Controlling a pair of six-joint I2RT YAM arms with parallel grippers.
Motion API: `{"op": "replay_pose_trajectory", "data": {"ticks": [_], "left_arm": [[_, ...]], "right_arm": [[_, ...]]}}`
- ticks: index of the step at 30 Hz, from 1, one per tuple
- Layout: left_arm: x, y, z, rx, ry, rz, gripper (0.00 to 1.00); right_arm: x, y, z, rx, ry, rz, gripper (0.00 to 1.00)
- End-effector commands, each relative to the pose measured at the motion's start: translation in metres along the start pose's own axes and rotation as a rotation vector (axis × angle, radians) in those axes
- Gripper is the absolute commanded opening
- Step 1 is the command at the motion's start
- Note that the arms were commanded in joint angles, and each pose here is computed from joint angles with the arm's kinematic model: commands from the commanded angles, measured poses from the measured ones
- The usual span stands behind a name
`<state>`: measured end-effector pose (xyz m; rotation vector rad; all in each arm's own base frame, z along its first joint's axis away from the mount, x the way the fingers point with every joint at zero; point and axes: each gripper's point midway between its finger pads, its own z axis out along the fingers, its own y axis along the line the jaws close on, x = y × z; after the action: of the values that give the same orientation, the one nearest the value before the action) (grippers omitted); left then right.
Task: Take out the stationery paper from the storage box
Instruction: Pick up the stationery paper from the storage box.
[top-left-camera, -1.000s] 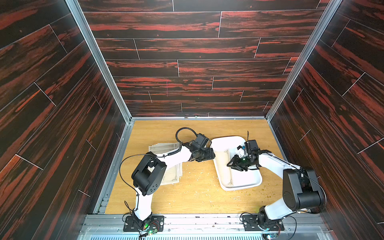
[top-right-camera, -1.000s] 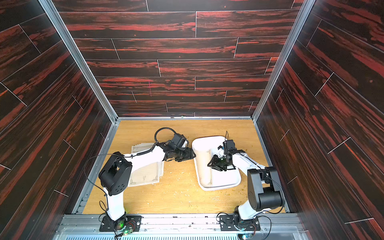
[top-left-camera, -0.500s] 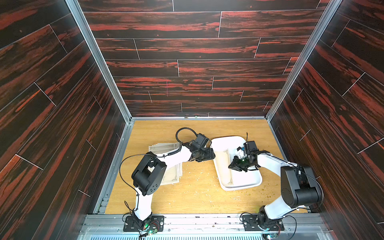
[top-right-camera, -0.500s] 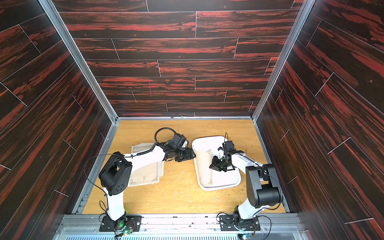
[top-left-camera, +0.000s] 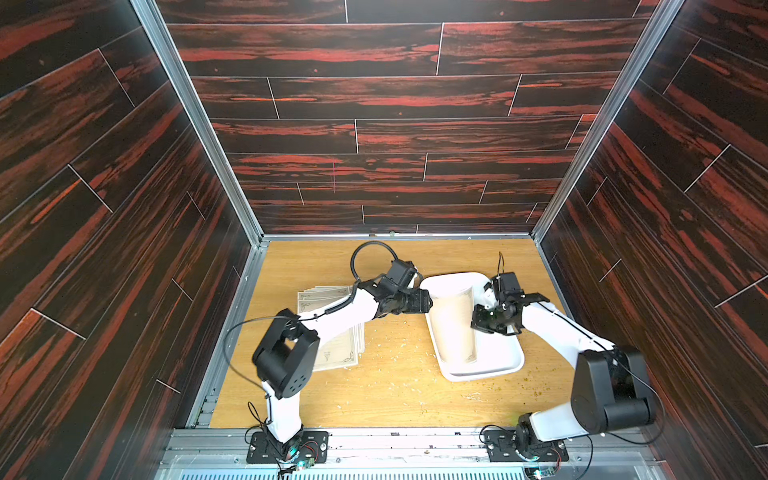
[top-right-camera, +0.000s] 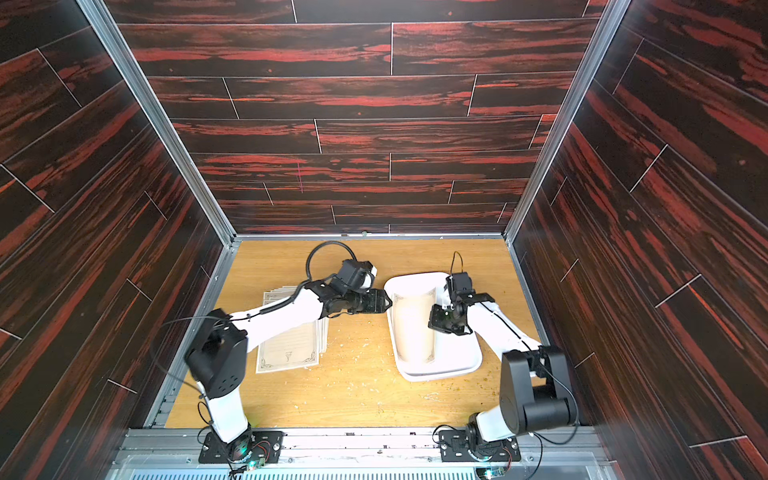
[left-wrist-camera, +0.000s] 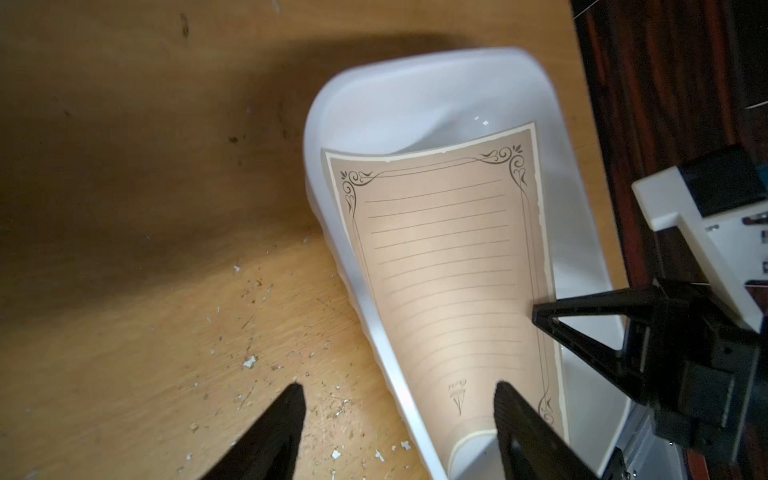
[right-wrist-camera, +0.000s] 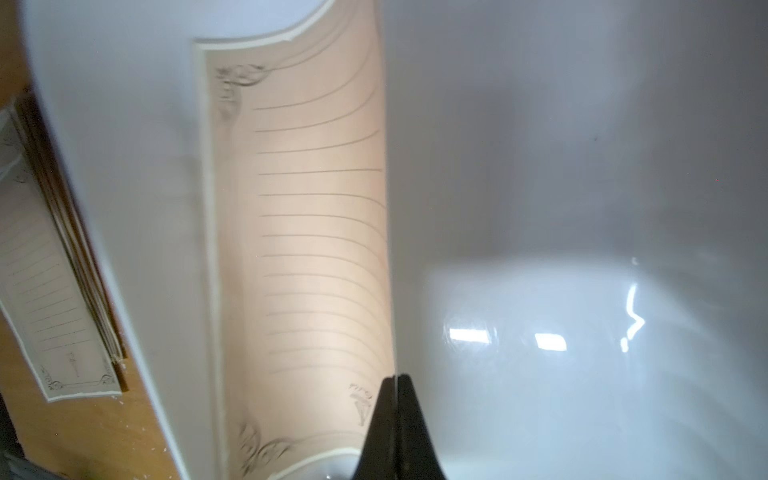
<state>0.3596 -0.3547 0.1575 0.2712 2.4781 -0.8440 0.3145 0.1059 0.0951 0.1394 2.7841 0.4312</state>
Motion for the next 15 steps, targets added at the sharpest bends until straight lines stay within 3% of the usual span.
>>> {"op": "replay_pose_trajectory", "data": {"ticks": [1, 4, 9, 11, 15], "left_arm": [[-0.029, -0.018, -0.048, 0.019, -0.153, 0.133, 0.74], [-0.039, -0.02, -0.069, 0.043, -0.221, 0.149, 0.74], [-0.053, -0.021, -0.11, 0.121, -0.323, 0.184, 0.73], [-0.058, -0.028, -0.131, 0.19, -0.387, 0.228, 0.73], [-0.06, -0.054, -0.179, 0.306, -0.563, 0.407, 0.73]], "right_arm": [[-0.008, 0.0, -0.032, 0.139, -0.045, -0.1, 0.0], [-0.021, 0.02, -0.064, 0.207, -0.157, -0.221, 0.0], [-0.039, 0.06, -0.134, 0.2, -0.389, -0.358, 0.0], [-0.043, 0.078, -0.161, 0.151, -0.46, -0.413, 0.0], [-0.029, 0.129, -0.217, -0.076, -0.628, -0.636, 0.0]]}}
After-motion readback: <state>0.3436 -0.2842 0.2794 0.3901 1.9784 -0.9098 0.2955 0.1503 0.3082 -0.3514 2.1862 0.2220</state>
